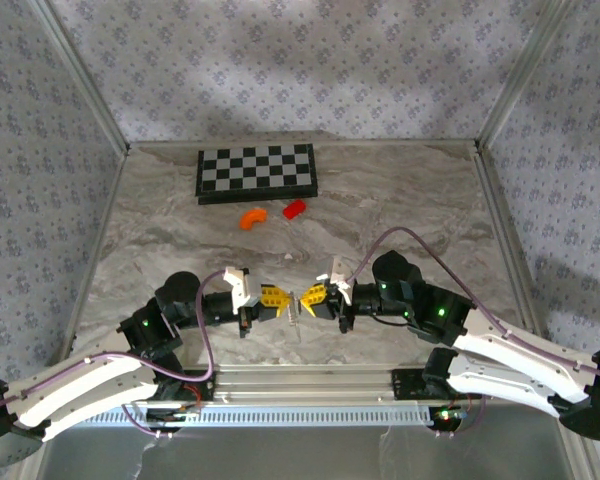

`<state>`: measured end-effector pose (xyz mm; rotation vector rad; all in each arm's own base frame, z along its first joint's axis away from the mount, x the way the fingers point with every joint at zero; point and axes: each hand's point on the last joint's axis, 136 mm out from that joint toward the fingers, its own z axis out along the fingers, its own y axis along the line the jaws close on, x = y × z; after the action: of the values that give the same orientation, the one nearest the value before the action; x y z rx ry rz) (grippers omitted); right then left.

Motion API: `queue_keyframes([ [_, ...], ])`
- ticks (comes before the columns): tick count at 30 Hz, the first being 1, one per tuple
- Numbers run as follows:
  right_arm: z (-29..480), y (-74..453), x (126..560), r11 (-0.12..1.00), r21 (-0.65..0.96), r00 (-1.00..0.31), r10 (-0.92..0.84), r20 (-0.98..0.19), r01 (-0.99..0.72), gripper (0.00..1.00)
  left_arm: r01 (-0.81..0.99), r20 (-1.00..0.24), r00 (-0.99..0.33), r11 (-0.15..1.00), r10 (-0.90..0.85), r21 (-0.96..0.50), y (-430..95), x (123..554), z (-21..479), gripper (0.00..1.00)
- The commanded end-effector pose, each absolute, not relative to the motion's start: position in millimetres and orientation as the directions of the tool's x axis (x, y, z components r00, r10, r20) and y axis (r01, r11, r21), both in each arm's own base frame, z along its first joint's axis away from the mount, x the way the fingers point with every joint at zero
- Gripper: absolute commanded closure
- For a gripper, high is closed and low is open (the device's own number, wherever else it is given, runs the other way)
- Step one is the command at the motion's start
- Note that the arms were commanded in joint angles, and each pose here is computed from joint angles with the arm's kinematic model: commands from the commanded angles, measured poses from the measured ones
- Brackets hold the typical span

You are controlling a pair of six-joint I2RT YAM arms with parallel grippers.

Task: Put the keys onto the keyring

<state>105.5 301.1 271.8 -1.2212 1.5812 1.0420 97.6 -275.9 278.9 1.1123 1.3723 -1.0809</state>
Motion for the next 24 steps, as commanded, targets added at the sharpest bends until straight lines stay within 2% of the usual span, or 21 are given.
queue_keyframes([
  [1,283.8,303.2,104.5,0.156,0.11,-0.144,-0.223,-0.964,-0.982,1.0,0.988,-0.999,-0.009,0.153,0.041,-0.003,-276.6,93.3,293.1,1.0],
  [24,287.8,281.4,119.7,0.275,0.036,-0.134,-0.345,-0.929,-0.961,1.0,0.976,-0.996,-0.009,0.215,0.088,0.01,-277.6,106.3,293.5,1.0],
])
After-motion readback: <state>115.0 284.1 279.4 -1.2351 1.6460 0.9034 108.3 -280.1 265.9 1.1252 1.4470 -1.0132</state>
